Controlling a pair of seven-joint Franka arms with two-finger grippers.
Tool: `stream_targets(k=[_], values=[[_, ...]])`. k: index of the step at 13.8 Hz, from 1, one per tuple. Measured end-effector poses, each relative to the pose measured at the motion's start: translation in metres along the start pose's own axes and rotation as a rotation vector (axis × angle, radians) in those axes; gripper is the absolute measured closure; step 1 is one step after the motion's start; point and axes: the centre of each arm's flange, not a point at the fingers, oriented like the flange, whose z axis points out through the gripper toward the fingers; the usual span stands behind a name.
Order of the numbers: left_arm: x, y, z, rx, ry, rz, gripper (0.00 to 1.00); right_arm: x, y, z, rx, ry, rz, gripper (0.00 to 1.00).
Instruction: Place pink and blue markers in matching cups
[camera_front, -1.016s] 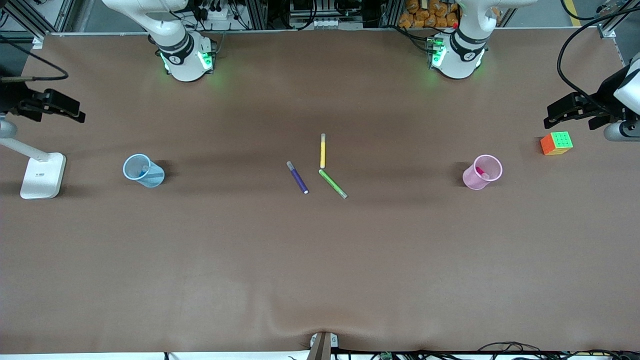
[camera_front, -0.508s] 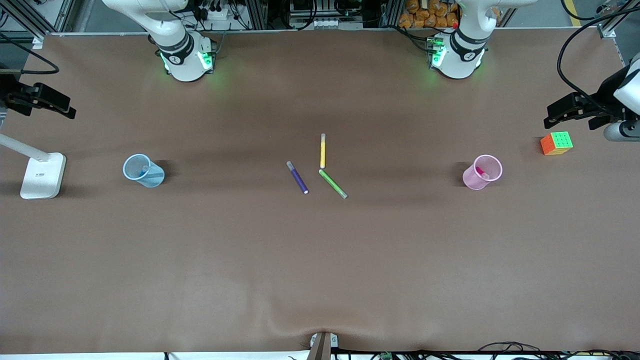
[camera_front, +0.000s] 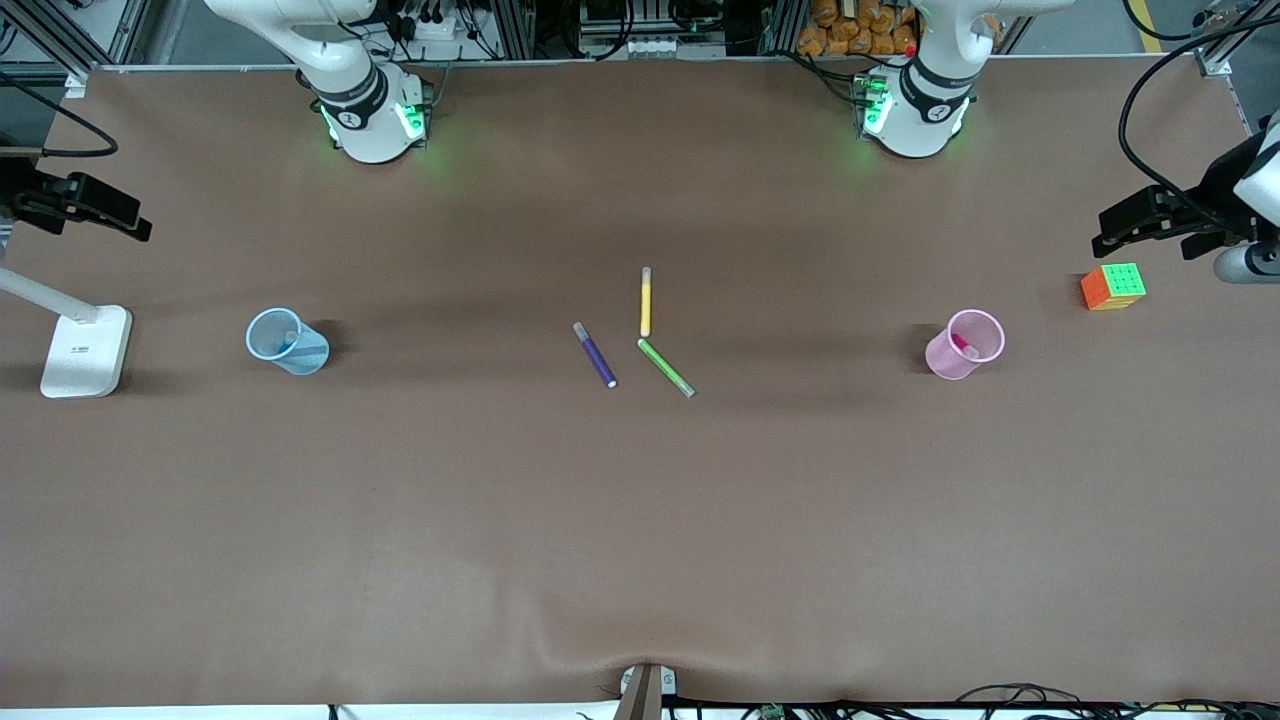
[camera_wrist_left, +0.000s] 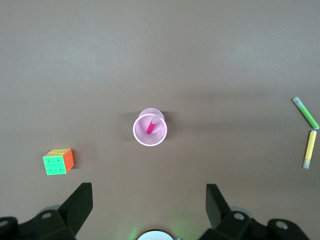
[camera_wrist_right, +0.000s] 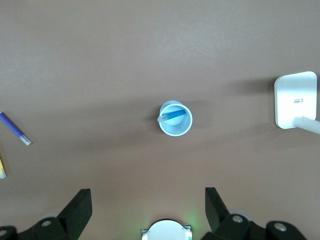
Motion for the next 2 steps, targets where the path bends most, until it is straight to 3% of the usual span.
stream_targets(k=[2], values=[[0.0000, -0.0028, 0.0006, 0.000, -0.001, -0.005, 0.00, 0.0002, 0.0011, 0.0006, 0.000, -0.001, 0.002, 0.00]])
